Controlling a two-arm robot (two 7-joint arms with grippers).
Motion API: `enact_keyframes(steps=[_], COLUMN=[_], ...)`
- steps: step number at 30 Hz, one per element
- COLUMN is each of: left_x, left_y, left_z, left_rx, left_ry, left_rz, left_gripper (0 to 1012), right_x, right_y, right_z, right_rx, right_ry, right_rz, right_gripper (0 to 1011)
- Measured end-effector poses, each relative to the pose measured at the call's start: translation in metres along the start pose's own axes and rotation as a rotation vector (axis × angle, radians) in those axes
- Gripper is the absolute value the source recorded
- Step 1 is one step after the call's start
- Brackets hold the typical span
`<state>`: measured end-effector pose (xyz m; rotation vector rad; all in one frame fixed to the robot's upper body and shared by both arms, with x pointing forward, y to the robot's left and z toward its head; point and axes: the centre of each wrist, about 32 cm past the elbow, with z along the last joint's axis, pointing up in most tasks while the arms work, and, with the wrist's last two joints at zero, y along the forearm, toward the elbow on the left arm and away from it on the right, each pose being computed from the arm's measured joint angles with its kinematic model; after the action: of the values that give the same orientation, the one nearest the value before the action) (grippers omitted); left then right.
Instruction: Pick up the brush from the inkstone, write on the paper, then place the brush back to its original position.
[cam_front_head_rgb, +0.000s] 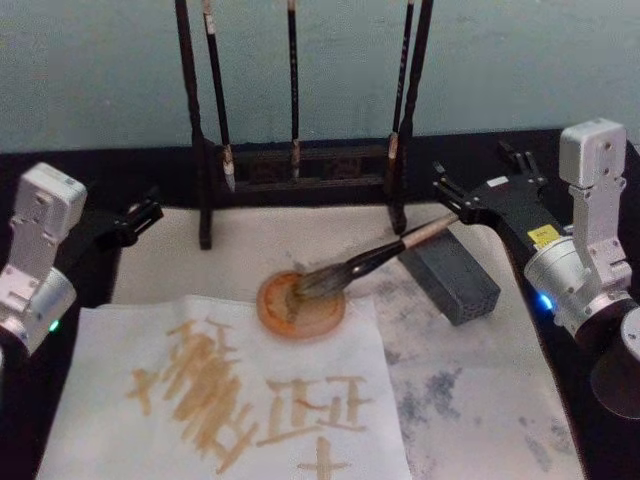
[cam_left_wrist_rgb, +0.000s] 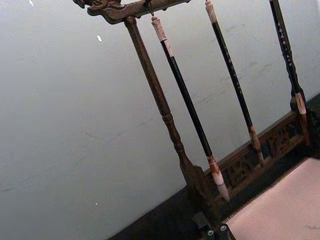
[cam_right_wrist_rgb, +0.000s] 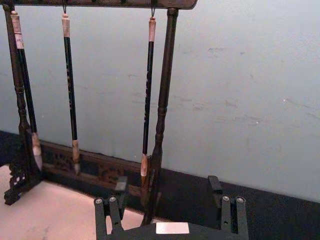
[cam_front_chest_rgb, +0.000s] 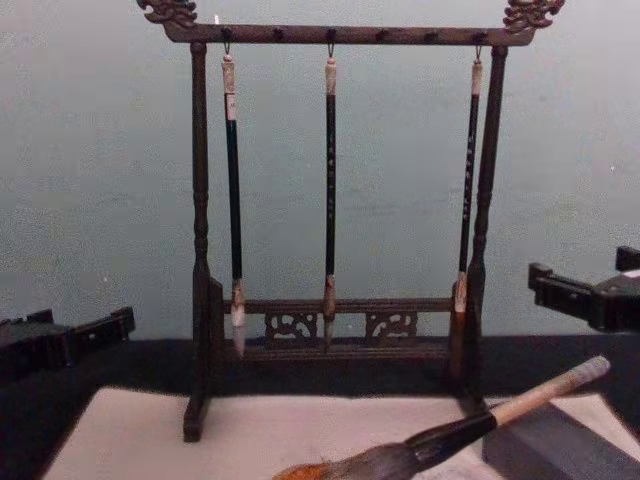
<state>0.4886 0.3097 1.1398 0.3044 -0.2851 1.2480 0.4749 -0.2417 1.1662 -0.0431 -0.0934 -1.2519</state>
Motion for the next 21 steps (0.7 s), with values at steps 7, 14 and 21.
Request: enact_keyframes(steps=[7, 14, 21], left_x=[0.0000, 0.0000, 0.0000], left_y=[0.0000, 0.0000, 0.0000], left_z=[0.0000, 0.0000, 0.0000], left_rx=[0.000, 0.000, 0.000], left_ry=[0.000, 0.000, 0.000], left_rz=[0.000, 0.000, 0.000], left_gripper=[1002, 1002, 1002], right_x=[0.0000, 0.0000, 0.0000], right_y=[0.0000, 0.0000, 0.0000], right_z=[0.0000, 0.0000, 0.0000], right_rx=[0.000, 0.000, 0.000], right_ry=[0.000, 0.000, 0.000], right_rz=[0.000, 0.000, 0.000], right_gripper=[1006, 1006, 1006])
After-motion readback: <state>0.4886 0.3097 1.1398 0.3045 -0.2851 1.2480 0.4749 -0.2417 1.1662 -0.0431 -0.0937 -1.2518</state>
